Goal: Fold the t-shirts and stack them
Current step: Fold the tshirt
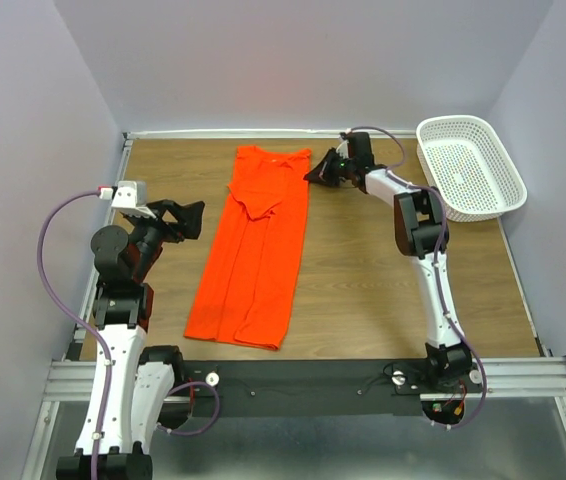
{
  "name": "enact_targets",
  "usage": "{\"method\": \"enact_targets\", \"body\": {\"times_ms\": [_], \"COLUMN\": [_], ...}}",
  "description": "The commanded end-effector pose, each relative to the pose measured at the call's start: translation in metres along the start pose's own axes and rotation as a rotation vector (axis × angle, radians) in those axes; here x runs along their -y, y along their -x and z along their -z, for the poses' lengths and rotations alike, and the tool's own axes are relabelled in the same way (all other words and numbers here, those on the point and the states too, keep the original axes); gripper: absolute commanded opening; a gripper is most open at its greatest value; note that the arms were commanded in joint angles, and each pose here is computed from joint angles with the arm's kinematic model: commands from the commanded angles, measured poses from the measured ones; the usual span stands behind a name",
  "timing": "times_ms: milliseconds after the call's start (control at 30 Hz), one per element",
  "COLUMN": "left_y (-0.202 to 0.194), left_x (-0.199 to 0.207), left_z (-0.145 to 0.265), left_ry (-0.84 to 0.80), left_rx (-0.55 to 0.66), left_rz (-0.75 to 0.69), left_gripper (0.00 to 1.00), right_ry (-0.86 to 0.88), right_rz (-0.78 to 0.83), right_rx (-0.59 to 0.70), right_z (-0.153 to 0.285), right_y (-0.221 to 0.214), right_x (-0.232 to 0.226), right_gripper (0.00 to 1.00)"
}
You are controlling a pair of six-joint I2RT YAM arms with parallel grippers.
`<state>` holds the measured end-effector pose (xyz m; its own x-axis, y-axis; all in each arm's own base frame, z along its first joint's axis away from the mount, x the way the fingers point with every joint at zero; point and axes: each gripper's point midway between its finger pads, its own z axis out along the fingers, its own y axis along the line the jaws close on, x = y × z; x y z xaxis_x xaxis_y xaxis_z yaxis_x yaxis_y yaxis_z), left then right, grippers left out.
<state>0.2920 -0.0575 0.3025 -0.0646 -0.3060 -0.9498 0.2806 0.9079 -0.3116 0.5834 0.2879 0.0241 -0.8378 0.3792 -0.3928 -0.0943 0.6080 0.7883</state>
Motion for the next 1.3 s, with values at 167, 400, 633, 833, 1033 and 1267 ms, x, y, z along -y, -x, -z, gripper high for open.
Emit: {"method": "enact_targets", "body": {"times_ms": [167,400,633,833,1033,1267], "left_y": [-0.023,-0.088,-0.145,-0.205,-0.252,-0.257], "left_x": [0.018,0.016,-0.009,-0.016,-0.039,-0.066], "left_z": [-0.001,-0.002,-0.006,-0.014,-0.02,0.016], "left_ry": [-0.117,-0.143,0.03,0.07,0.175,0.489], "left_rx": [-0.097,-0.326,-0.553,-0.789,-0.965,-1.039], "left_rz": [0.057,0.242,0.325,0.282,0.216,0.272], "left_gripper": [0.97,0.87,0.81,0.77,0.69,0.63], "right_ry": [-0.159,-0.221,-0.047,0.151,0.545,0.488], "right_rz": [0.034,0.153,0.389,0.79,1.627,1.889], "right_rx": [0.091,0.109,-0.048,-0.308,-0.554,-0.468], "right_z": [0.055,0.084,0.137,0.18,0.229,0.221], "right_y": [0.071,0.102,0.055,-0.079,-0.249,-0.294], "right_x": [0.072,0.097,0.045,0.0,-0.05,-0.067], "right_gripper": [0.01,0.32,0.74,0.75,1.0,1.0]}}
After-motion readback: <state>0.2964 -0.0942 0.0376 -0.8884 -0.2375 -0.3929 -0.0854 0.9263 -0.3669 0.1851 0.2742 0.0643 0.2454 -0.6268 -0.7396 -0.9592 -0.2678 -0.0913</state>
